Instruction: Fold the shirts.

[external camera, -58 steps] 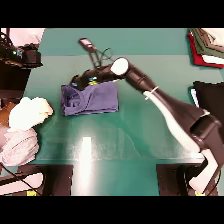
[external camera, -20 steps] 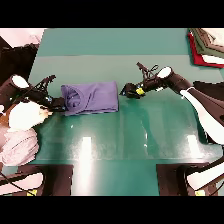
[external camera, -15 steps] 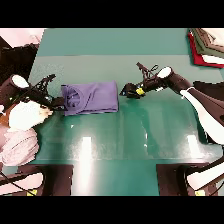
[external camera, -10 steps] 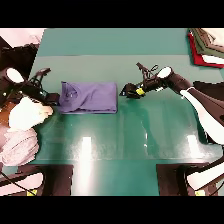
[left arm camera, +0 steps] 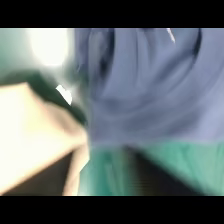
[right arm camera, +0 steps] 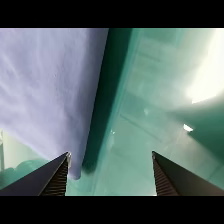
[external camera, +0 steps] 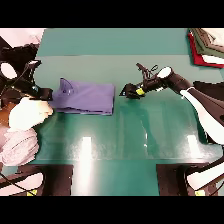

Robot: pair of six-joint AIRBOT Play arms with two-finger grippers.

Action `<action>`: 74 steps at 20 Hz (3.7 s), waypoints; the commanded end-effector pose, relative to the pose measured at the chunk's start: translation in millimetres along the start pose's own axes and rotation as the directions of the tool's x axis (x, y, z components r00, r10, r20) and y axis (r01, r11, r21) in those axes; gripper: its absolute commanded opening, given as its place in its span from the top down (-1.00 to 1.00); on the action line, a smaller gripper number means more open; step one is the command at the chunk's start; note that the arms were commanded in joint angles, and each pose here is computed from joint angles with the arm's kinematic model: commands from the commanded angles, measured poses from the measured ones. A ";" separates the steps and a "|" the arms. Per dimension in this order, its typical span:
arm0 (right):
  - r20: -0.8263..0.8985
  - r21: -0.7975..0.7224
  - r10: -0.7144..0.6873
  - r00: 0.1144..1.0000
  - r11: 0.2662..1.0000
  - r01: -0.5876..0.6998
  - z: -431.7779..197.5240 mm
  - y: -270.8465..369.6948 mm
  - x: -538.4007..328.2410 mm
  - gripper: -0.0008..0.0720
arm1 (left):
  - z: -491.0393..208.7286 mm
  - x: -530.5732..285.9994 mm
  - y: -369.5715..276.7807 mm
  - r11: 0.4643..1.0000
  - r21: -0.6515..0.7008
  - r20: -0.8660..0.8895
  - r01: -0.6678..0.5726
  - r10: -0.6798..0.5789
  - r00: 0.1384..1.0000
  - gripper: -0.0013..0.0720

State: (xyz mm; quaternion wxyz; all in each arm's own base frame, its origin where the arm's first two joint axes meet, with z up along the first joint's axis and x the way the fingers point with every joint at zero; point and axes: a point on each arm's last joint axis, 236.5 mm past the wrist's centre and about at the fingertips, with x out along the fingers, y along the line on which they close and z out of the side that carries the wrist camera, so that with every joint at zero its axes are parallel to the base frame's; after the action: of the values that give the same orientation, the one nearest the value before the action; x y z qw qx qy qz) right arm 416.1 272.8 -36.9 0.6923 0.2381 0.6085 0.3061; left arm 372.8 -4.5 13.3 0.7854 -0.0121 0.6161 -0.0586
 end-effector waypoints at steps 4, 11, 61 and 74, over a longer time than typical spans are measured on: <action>-0.002 0.037 0.081 0.997 0.996 -0.081 -1.8 22.9 3.0 -0.68 | -12.5 -3.4 1.6 1.000 0.003 -0.056 -0.007 0.007 0.998 -0.79; 0.055 0.175 0.115 0.992 0.977 -0.123 3.3 37.3 60.5 -0.68 | 6.8 -11.4 -61.2 0.966 0.005 0.025 0.259 -0.259 0.966 0.90; 0.692 0.537 -0.607 0.390 0.794 0.284 -17.7 -146.5 -538.2 0.94 | 10.4 -28.2 -105.3 0.896 0.008 0.041 0.445 -0.445 0.895 0.89; 0.015 0.739 -0.824 0.566 0.390 0.549 -199.3 -208.6 -485.0 -0.18 | 9.7 -28.2 -105.4 0.895 0.042 0.038 0.444 -0.445 0.895 0.90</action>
State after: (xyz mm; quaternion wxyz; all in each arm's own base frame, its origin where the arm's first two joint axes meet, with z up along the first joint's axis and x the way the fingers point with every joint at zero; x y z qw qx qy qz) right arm 260.4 -226.4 156.8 0.7929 0.2491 0.4873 -0.2680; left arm 367.8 -106.9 52.2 0.7654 -0.1435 0.5777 -0.2445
